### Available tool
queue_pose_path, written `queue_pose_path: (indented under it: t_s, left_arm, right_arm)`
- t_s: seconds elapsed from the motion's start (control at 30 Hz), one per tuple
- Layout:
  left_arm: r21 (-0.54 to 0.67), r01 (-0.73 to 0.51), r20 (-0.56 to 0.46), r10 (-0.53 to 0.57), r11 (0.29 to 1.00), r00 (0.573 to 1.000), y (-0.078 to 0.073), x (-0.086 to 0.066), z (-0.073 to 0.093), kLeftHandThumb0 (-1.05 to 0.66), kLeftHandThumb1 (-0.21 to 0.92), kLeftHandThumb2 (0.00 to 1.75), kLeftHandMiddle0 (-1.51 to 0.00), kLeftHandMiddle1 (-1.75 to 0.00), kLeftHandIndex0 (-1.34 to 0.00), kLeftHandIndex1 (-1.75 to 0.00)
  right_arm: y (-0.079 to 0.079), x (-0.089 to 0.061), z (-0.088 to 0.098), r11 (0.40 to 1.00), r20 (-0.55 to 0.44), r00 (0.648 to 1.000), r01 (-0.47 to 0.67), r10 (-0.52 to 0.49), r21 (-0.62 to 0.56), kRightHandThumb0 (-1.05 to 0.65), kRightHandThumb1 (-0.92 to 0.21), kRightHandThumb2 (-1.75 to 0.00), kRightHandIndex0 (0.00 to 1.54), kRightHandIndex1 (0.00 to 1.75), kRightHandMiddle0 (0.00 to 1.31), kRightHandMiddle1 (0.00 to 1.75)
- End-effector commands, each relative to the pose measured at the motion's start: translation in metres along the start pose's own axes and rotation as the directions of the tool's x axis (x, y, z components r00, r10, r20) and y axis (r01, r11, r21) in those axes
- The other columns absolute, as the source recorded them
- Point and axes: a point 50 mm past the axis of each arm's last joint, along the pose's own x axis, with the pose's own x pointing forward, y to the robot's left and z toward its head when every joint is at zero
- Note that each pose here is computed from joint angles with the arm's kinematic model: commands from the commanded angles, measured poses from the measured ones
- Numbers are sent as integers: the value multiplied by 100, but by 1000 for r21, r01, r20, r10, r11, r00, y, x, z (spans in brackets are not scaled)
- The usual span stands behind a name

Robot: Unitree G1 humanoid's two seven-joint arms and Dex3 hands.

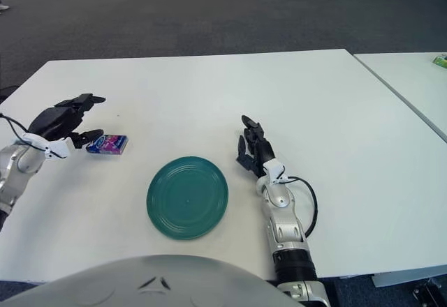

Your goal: Put the gum into the plate.

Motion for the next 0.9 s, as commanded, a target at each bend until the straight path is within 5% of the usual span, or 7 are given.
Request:
queue_pose_path:
  t_s: [0.0, 0.87]
  left_arm:
    - [46, 94, -13, -93, 995, 996, -5, 2, -4, -104, 92, 40, -37, -1, -2, -90]
    - [99, 292, 13, -295, 951, 956, -24, 17, -19, -101, 92, 26, -25, 0, -7, -90]
  right_arm:
    - [-2, -11, -19, 1000, -109, 994, -6, 9, 22, -62, -92, -100, 13, 0, 0, 35]
    - [-4, -16, -22, 1000, -96, 995, 15, -16, -12, -61, -92, -100, 17, 1, 0, 41]
